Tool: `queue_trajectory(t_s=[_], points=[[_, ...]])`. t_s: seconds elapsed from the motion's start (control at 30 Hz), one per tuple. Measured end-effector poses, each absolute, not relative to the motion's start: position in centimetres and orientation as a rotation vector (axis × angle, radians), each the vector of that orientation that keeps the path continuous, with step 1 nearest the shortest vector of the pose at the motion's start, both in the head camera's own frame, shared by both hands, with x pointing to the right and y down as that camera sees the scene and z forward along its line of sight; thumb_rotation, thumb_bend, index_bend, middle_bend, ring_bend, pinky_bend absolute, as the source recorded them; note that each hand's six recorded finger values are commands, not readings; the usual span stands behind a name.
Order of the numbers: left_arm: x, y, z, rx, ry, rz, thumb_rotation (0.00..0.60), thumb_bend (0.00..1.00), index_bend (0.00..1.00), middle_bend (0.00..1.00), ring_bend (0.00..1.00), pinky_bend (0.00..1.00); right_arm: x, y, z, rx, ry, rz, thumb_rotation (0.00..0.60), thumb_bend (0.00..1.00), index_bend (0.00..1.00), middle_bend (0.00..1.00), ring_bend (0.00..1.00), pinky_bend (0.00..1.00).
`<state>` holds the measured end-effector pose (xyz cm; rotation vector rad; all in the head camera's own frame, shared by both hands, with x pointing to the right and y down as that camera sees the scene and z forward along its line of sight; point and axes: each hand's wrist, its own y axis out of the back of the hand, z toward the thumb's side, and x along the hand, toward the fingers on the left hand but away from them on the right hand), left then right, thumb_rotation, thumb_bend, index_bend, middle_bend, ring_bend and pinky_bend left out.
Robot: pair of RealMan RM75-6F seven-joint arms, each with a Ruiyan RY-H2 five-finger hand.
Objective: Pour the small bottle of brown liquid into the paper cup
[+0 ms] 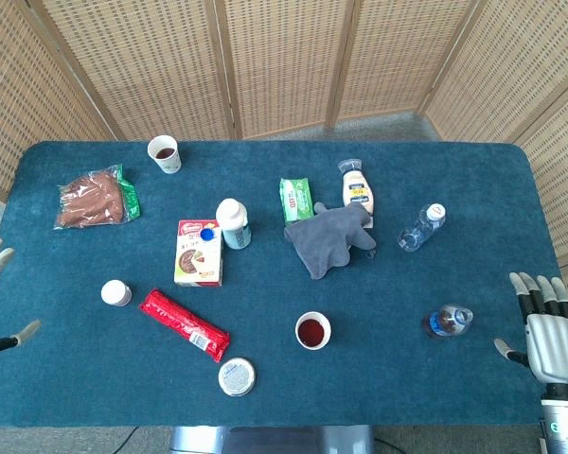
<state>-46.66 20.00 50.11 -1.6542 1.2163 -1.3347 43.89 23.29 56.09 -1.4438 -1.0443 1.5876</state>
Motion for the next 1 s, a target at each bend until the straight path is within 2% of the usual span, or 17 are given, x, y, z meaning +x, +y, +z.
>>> queue_trajectory(t_s=[0.53,1.0], points=[[-46.6,19.8,50.1,-1.645,1.222,-1.327,0.600,0.19,0.00,0.00,0.00,0.00,44.0,23.2,56.1,-1.556,-1.113,1.552,0.600,0.00,0.00,0.00,0.00,0.00],[-46.0,20.0,50.1,-1.640,1.212,-1.319,0.600,0.19,0.00,0.00,0.00,0.00,45.5,23.4,57.3,-1.959,-1.336,1.295,0.600,0.00,0.00,0.00,0.00,0.00]])
